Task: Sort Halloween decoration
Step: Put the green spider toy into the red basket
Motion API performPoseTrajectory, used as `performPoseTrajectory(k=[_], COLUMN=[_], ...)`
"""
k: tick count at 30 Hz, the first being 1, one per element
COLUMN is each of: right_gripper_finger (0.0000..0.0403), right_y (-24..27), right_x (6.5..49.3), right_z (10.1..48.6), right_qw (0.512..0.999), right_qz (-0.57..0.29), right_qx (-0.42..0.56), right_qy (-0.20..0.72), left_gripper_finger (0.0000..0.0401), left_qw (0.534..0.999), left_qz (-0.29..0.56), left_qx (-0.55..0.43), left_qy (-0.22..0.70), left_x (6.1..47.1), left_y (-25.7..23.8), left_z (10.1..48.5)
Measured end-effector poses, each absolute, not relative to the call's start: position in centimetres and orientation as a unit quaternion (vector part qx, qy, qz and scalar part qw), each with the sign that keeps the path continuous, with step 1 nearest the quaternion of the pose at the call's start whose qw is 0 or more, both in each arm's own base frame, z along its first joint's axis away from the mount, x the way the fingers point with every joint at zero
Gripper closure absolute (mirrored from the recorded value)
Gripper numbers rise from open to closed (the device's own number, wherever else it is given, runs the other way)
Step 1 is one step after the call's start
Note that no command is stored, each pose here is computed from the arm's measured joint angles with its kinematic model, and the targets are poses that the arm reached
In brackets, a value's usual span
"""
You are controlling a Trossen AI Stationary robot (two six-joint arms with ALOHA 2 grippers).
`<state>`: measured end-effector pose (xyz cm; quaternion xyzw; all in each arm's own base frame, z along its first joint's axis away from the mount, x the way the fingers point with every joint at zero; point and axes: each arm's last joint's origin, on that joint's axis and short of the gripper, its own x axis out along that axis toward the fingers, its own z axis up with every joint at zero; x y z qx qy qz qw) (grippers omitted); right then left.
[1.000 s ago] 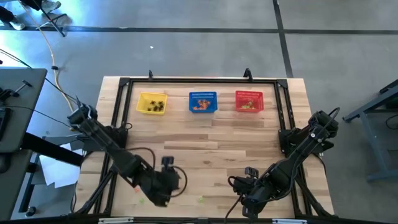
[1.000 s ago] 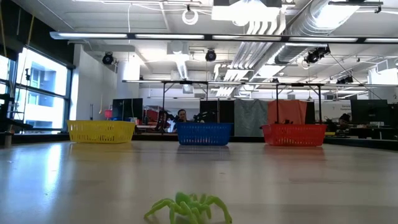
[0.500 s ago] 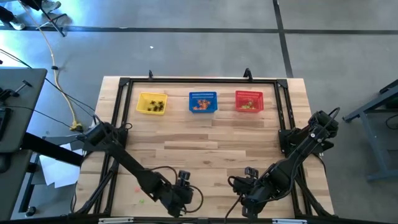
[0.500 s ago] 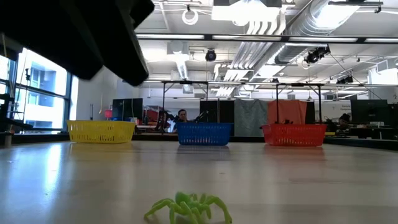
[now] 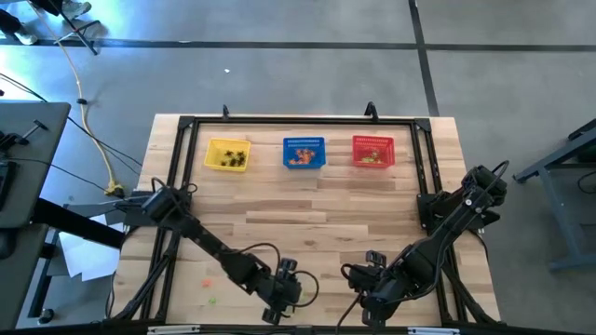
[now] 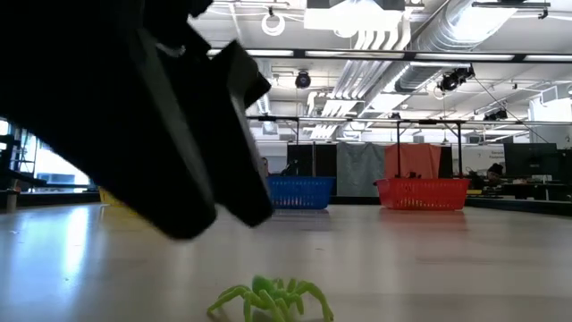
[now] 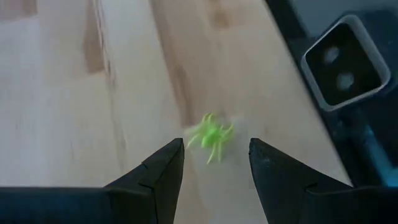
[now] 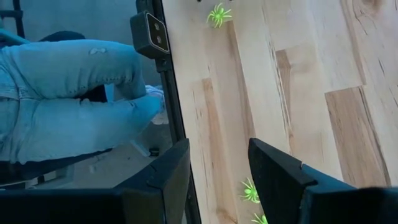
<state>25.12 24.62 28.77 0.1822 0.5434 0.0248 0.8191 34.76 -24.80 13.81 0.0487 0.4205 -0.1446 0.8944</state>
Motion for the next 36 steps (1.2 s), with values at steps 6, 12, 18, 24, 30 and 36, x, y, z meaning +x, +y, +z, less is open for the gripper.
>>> performPoseTrajectory(k=[6,12,18,24,30,36], right_gripper_finger=[0.0243,0.0243,0.0243,0.0243,0.0243,0.0243], right_y=[24.6,24.7,24.7,24.8,24.8,24.8], right_x=[25.1,25.2,25.2,25.3,25.3,25.3], right_z=[28.8,28.8,28.9,28.9,28.9,28.9], right_qw=[0.819,0.820,0.822,0.823,0.823,0.823], right_qz=[0.025,0.027,0.030,0.032,0.033,0.033], right_qx=[0.182,0.185,0.188,0.190,0.191,0.191], right_qy=[0.543,0.540,0.537,0.535,0.534,0.534], left_gripper_finger=[0.0231,0.0231,0.0231,0.0239,0.0303,0.0393], left_qw=[0.893,0.888,0.892,0.894,0.889,0.886], left_qz=[-0.160,-0.164,-0.159,-0.145,-0.125,-0.101], left_qx=[0.034,0.035,0.031,0.038,0.027,0.004], left_qy=[0.419,0.429,0.422,0.423,0.440,0.452], left_x=[35.3,35.5,36.0,36.0,35.9,35.7], left_y=[-24.8,-24.8,-24.7,-24.6,-24.4,-24.2], left_z=[12.9,11.8,10.9,10.7,10.5,10.3])
